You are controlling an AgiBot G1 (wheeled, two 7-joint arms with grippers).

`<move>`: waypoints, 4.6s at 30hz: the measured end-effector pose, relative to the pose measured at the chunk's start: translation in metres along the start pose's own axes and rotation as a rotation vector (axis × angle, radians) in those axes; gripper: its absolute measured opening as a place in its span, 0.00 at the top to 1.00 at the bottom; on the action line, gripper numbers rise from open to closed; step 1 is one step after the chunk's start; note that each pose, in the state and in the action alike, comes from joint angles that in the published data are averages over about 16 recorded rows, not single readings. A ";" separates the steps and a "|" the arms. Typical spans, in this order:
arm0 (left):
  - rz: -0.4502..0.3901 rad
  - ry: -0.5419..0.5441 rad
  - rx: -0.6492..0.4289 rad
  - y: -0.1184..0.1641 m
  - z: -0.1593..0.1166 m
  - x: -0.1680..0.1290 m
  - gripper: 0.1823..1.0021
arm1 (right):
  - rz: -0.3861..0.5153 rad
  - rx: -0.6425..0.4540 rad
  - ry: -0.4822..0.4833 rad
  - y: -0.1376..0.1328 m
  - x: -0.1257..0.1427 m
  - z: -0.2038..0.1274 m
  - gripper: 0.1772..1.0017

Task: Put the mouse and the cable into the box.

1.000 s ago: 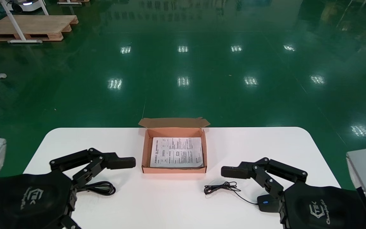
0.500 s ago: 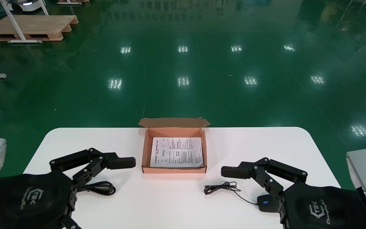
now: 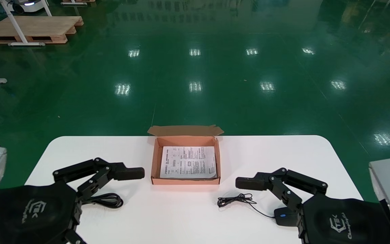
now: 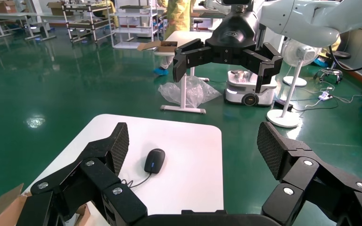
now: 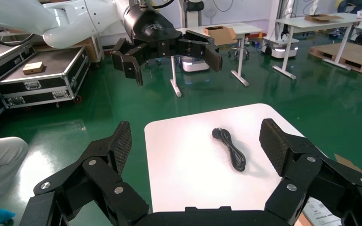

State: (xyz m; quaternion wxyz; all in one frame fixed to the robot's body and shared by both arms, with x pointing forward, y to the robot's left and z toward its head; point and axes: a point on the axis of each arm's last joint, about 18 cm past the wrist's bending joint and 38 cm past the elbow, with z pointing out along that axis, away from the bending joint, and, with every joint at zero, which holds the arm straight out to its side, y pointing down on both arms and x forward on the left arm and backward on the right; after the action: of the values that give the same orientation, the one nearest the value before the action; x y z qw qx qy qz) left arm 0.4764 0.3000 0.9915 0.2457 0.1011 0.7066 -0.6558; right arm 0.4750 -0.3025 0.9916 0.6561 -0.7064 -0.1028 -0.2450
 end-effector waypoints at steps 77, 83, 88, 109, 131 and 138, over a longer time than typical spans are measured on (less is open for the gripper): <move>0.352 -0.244 -1.255 0.218 -0.017 -0.176 0.00 | -0.432 -0.733 0.096 0.116 0.091 0.094 0.00; 0.352 -0.240 -1.253 0.218 -0.018 -0.177 0.00 | -0.449 -0.836 0.125 0.149 0.113 0.105 0.00; 0.352 -0.239 -1.253 0.219 -0.018 -0.178 0.00 | -0.459 -0.928 0.155 0.176 0.138 0.116 0.00; 0.349 -0.236 -1.251 0.220 -0.018 -0.180 0.00 | -0.433 -1.032 0.192 0.208 0.177 0.130 0.00; 0.350 -0.237 -1.251 0.220 -0.018 -0.180 0.16 | -0.437 -1.027 0.190 0.206 0.176 0.130 0.22; 0.350 -0.237 -1.251 0.220 -0.018 -0.180 0.35 | -0.438 -1.026 0.190 0.206 0.175 0.130 0.40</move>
State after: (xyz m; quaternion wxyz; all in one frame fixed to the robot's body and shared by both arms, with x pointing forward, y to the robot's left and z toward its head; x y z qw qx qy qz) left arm 0.7290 0.3763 0.8855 0.4373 -0.0201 0.8957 -0.0785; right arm 0.7493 -0.2306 0.8929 0.1690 -0.8718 -0.0554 -0.4564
